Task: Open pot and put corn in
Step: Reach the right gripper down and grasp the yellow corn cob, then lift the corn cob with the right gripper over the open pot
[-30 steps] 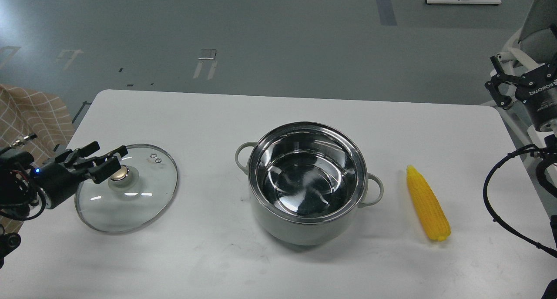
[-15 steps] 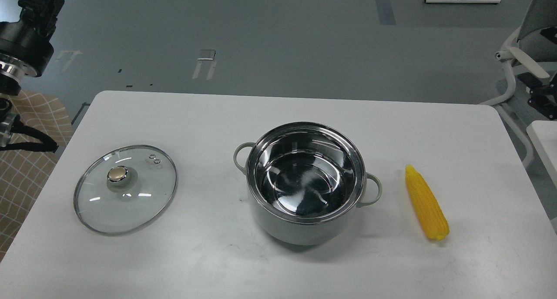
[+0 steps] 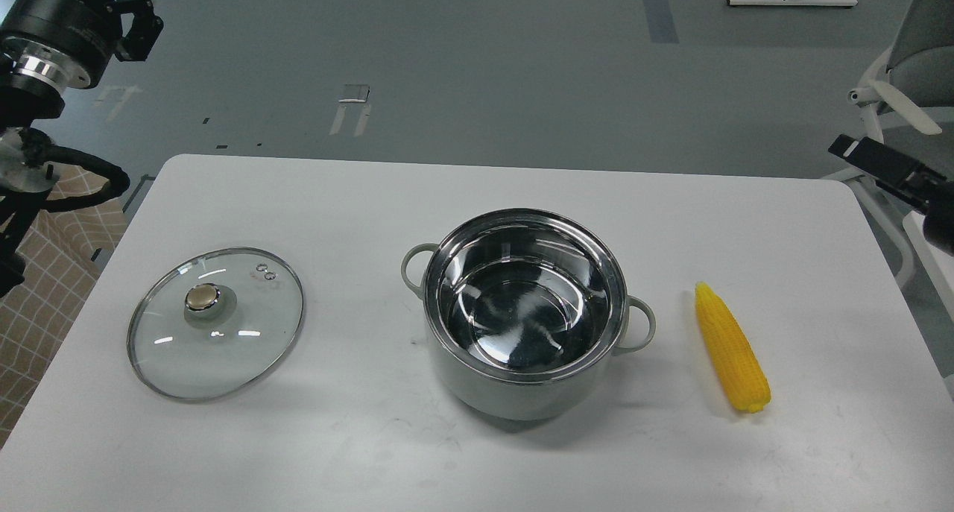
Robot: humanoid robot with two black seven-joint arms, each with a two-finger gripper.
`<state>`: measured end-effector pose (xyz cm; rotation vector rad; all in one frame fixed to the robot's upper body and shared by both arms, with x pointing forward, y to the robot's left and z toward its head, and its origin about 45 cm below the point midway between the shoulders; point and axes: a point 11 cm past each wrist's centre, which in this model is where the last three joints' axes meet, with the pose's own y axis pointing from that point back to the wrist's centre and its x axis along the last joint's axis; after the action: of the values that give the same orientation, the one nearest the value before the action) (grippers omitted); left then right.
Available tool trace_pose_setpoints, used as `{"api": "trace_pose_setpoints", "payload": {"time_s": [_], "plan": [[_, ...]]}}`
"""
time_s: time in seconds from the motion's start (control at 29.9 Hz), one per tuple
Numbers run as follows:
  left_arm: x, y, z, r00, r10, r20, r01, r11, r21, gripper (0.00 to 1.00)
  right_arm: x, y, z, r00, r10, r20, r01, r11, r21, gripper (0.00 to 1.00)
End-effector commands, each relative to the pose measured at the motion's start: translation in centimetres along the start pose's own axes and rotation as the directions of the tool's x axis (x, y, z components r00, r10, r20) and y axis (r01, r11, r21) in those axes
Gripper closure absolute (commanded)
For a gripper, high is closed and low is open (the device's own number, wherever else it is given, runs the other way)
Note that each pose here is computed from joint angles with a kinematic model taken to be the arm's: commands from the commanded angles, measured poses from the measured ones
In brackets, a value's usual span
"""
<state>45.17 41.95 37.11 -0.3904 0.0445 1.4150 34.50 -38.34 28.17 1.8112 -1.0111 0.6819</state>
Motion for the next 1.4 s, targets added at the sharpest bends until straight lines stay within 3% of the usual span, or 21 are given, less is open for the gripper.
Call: {"api": "trace_pose_setpoints", "payload": {"time_s": [0.0,0.1,0.5,0.8,0.9,0.94,1.04,1.14,1.2,1.27,1.37], "plan": [[-0.2,0.1,0.7,0.998,-0.03,-0.055,0.028,0.999,-0.031,0.03,-2.6,-0.9,0.0,0.994,-0.061,-0.091,0.057,0.997,-0.042,0.0],[-0.5,0.1,0.7,0.996,-0.057,-0.066,0.055,0.998,-0.033,0.03,-5.2,-1.6,-0.1,0.976,-0.123,-0.182,0.109,0.99,-0.087,0.0],[-1.7,-0.2,0.4,0.99,-0.101,-0.093,0.097,0.994,-0.046,0.03,-13.4,-3.5,-0.9,0.918,-0.301,-0.26,0.276,0.952,-0.129,0.0],[-1.8,-0.2,0.2,0.99,-0.099,-0.097,0.095,0.994,-0.051,0.03,-15.9,-3.6,-0.6,0.884,-0.36,-0.298,0.322,0.931,-0.169,0.06],[-1.8,-0.3,0.2,0.991,-0.09,-0.099,0.086,0.995,-0.045,0.03,-17.0,-3.2,-0.3,0.876,-0.385,-0.29,0.345,0.921,-0.179,0.17],[-1.7,-0.3,0.3,0.992,-0.083,-0.096,0.079,0.996,-0.046,0.03,-17.3,-3.2,-0.2,0.875,-0.39,-0.287,0.349,0.919,-0.184,0.27],[-1.5,-0.4,0.5,0.994,-0.07,-0.088,0.066,0.997,-0.046,0.03,-17.5,-3.1,0.2,0.874,-0.397,-0.282,0.354,0.915,-0.192,0.42],[-1.4,-0.3,0.6,0.994,-0.07,-0.086,0.066,0.997,-0.046,0.03,-17.8,-3.0,0.4,0.872,-0.404,-0.276,0.36,0.912,-0.196,0.46],[-1.5,-0.4,0.6,0.994,-0.072,-0.086,0.068,0.997,-0.047,0.03,-17.6,-3.1,0.3,0.874,-0.399,-0.276,0.356,0.914,-0.195,0.54],[-1.5,-0.4,0.7,0.994,-0.071,-0.086,0.067,0.997,-0.048,0.03,-17.4,-3.3,-0.1,0.879,-0.389,-0.278,0.348,0.919,-0.184,0.75],[-1.6,-0.5,0.8,0.994,-0.073,-0.085,0.068,0.996,-0.05,0.03,-16.8,-3.5,-0.5,0.882,-0.375,-0.284,0.336,0.925,-0.177,0.91]]}}
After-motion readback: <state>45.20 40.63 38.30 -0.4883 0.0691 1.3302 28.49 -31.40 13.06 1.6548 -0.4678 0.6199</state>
